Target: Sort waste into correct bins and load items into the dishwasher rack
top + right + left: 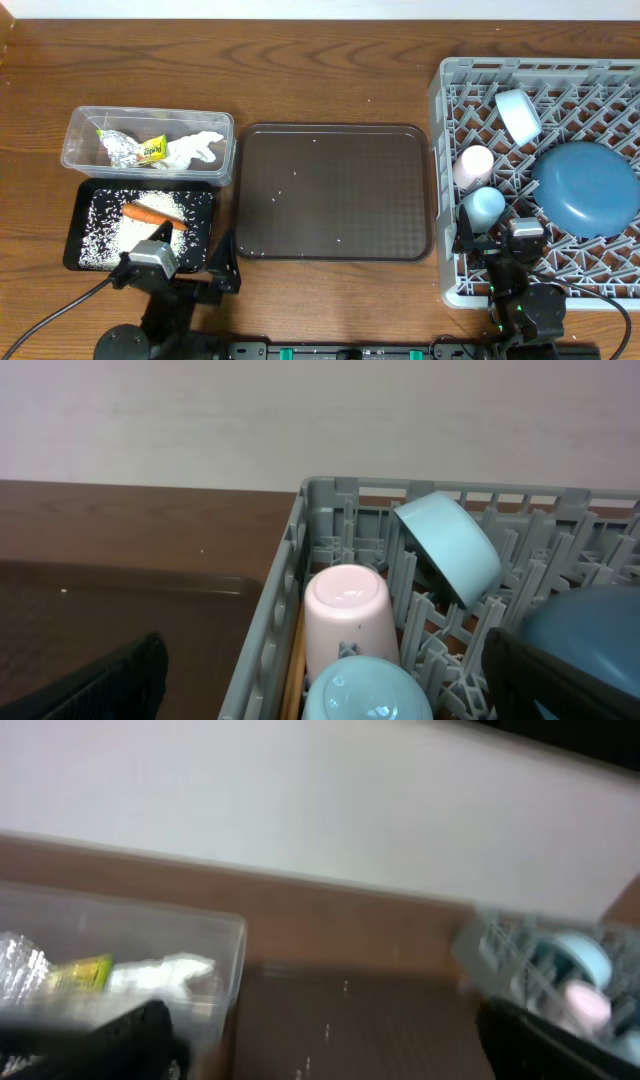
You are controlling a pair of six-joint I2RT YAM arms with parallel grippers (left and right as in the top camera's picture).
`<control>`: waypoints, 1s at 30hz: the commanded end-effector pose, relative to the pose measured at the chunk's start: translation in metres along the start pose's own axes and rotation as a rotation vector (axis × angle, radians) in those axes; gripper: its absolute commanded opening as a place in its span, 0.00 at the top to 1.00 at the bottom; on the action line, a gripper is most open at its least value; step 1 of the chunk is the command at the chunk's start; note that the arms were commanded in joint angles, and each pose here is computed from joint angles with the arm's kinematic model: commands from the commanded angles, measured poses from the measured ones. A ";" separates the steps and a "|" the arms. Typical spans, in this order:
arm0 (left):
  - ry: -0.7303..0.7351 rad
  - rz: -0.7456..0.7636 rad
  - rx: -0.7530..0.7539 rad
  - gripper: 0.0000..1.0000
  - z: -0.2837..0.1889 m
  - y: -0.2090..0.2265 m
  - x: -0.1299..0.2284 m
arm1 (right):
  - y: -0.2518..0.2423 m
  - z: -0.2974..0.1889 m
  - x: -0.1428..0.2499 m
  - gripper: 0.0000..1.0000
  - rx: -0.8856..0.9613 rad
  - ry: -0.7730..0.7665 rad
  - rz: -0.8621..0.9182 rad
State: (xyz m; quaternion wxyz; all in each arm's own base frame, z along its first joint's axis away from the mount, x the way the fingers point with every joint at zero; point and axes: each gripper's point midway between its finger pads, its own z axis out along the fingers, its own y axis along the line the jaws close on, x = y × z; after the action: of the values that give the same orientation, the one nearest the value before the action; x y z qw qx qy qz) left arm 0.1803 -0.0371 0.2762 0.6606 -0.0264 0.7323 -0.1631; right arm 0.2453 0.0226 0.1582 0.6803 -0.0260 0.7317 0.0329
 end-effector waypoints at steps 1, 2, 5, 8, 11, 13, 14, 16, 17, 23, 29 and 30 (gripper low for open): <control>-0.074 0.011 0.000 0.00 0.007 0.002 -0.005 | -0.004 0.000 0.001 0.01 0.019 -0.001 0.007; -0.101 0.012 0.009 0.00 0.010 0.002 -0.008 | -0.004 0.000 0.001 0.01 0.018 -0.001 0.007; -0.189 0.016 0.039 0.00 0.018 -0.002 -0.018 | -0.004 0.000 0.001 0.01 0.018 -0.001 0.007; -0.265 0.019 0.061 0.00 0.025 -0.003 -0.023 | -0.004 0.000 0.001 0.01 0.018 -0.001 0.007; -0.312 0.021 0.073 0.00 0.032 -0.002 -0.019 | -0.004 0.000 0.001 0.01 0.018 -0.001 0.007; -0.317 0.022 0.075 0.00 0.036 0.001 -0.013 | -0.004 0.000 0.001 0.01 0.018 -0.001 0.007; -0.314 0.021 0.074 0.00 0.039 0.002 -0.008 | -0.004 0.000 0.001 0.01 0.018 -0.001 0.007; -0.304 0.021 0.071 0.00 0.046 0.006 0.006 | -0.004 0.000 0.001 0.01 0.018 -0.001 0.007; -0.300 0.020 0.070 0.00 0.048 0.008 0.011 | -0.004 0.000 0.001 0.01 0.018 -0.001 0.007; -0.267 0.019 0.061 0.00 0.061 0.018 0.044 | -0.004 0.000 0.001 0.01 0.018 -0.001 0.007; -0.228 0.019 0.025 0.00 0.064 0.027 0.055 | -0.004 0.000 0.001 0.01 0.018 -0.001 0.007; -0.222 0.019 0.015 0.00 0.064 0.030 0.056 | -0.004 0.000 0.001 0.01 0.018 -0.001 0.007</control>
State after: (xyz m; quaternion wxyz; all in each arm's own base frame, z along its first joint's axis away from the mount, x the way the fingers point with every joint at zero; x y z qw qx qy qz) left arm 0.2407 -0.0431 0.2105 0.7363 -0.0257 0.6539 -0.1721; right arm 0.2453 0.0226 0.1582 0.6803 -0.0259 0.7317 0.0328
